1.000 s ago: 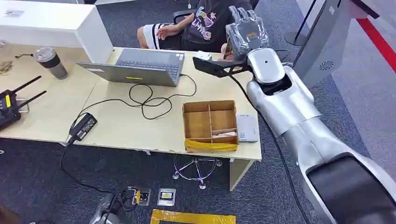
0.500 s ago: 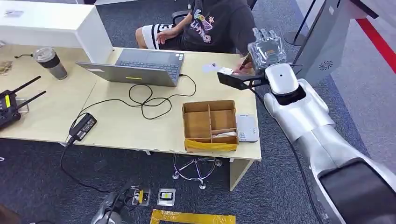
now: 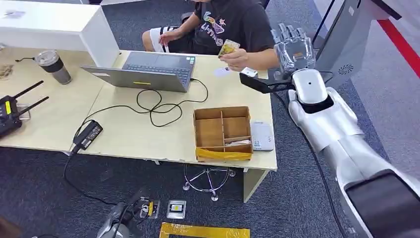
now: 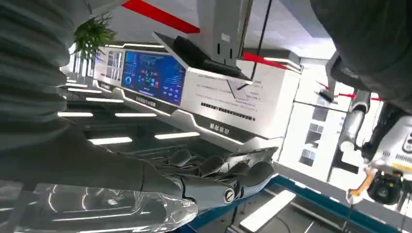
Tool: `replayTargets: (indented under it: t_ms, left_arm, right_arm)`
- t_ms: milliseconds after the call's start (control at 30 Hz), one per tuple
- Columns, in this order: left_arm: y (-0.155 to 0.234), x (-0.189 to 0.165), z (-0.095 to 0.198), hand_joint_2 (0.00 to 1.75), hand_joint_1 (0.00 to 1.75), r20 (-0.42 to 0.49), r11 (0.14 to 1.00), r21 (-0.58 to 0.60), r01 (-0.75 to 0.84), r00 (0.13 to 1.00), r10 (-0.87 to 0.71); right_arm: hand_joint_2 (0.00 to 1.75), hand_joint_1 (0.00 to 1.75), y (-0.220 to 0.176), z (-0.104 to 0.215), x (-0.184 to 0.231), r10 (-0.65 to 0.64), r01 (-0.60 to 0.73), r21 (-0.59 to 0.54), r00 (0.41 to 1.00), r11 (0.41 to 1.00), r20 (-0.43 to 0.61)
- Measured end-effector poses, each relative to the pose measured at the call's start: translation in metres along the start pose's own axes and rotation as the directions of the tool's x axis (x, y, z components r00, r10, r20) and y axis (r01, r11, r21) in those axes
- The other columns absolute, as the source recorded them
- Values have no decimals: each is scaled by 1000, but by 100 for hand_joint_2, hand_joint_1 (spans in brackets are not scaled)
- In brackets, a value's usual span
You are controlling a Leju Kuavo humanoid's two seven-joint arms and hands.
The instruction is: Pass the card to the sensor for recognition and then transmit it.
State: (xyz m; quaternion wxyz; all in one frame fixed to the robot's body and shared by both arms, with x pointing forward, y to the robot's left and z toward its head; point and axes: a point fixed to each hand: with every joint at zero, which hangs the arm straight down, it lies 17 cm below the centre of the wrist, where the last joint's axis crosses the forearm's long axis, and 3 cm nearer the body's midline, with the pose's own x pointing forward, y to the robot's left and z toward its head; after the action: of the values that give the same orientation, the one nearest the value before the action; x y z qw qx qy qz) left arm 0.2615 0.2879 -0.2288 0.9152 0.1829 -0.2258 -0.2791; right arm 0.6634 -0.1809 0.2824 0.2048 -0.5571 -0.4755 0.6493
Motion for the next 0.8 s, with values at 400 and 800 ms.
replayTargets:
  t_ms: [400,800]
  left_arm:
    - [12,-26,-3,175,0,-43,1000,29,-9,999,11]
    - [20,-75,0,175,0,-115,997,69,-32,993,40]
  right_arm:
    - [175,0,48,32,-50,-134,132,-32,985,991,-107]
    - [175,0,212,150,-70,-353,417,86,849,905,-393]
